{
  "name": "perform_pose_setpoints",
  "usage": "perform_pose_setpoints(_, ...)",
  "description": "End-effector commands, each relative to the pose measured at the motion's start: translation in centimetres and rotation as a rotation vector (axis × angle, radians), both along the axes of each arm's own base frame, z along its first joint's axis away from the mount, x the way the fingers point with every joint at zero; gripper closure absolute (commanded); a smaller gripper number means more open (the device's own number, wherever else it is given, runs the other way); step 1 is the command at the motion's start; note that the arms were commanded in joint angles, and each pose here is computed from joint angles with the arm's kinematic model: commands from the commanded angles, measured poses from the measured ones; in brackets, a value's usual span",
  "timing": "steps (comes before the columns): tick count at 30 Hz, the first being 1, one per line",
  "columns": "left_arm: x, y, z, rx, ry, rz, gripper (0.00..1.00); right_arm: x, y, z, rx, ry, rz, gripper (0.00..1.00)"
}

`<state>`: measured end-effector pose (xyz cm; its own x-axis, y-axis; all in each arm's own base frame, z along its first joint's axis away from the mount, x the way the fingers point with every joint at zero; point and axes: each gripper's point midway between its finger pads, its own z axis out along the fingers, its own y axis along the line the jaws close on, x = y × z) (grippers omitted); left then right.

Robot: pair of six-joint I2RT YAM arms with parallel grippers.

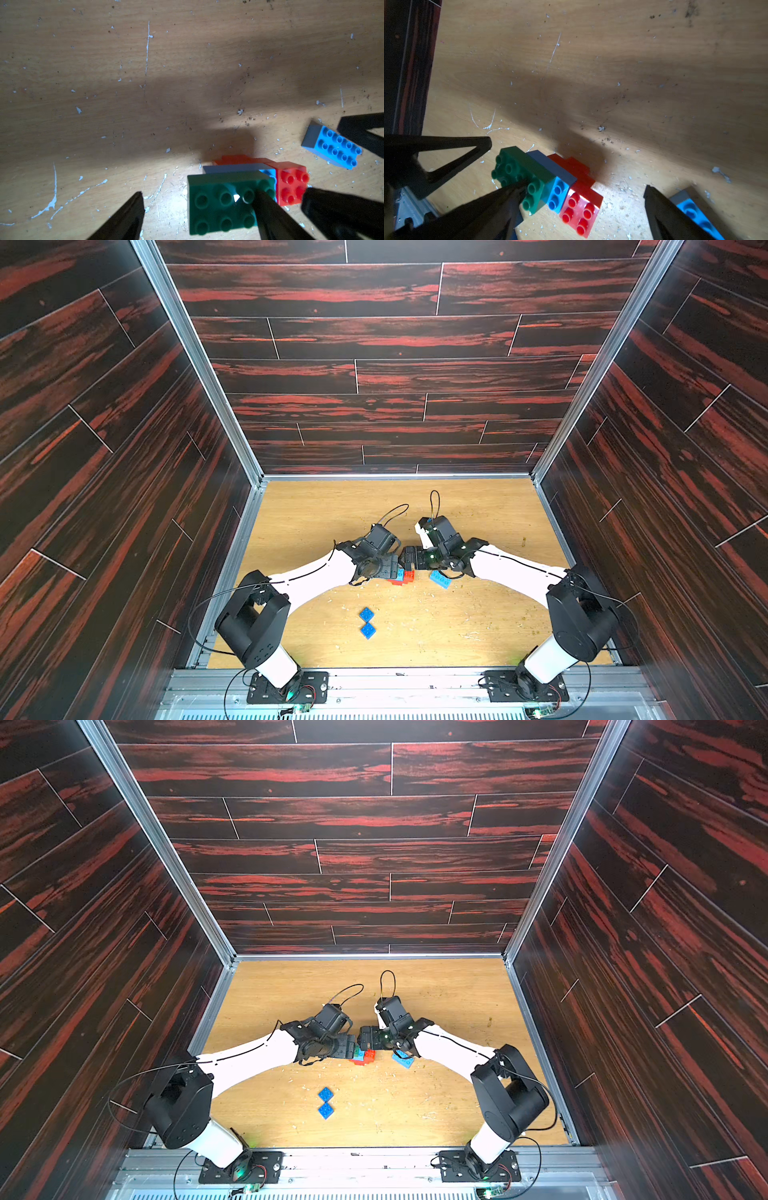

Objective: Assemble a heart with lego
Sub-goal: Assemble the lego brick with the lego brick.

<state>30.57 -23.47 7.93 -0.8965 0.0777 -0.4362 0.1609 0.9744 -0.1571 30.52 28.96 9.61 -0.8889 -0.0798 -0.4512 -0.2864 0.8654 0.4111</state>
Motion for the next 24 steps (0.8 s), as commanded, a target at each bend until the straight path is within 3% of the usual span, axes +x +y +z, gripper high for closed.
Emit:
perform_pose_setpoints(1,-6.1,5.8,-6.5,0.293,0.272,-0.036,0.14,-1.2,-2.1,-1.7,-0.076,0.048,-0.031,0.02)
perform_pose_setpoints(16,-6.0,5.3,-6.8,0.276,0.275,-0.046,0.14,-2.1,-3.1,-4.9,-0.161,0.102,-0.018,0.02)
perform_pose_setpoints(24,-6.0,4.9,-7.0,0.259,0.274,-0.053,0.15,-2.4,-4.0,-7.0,-0.267,0.118,-0.015,0.02)
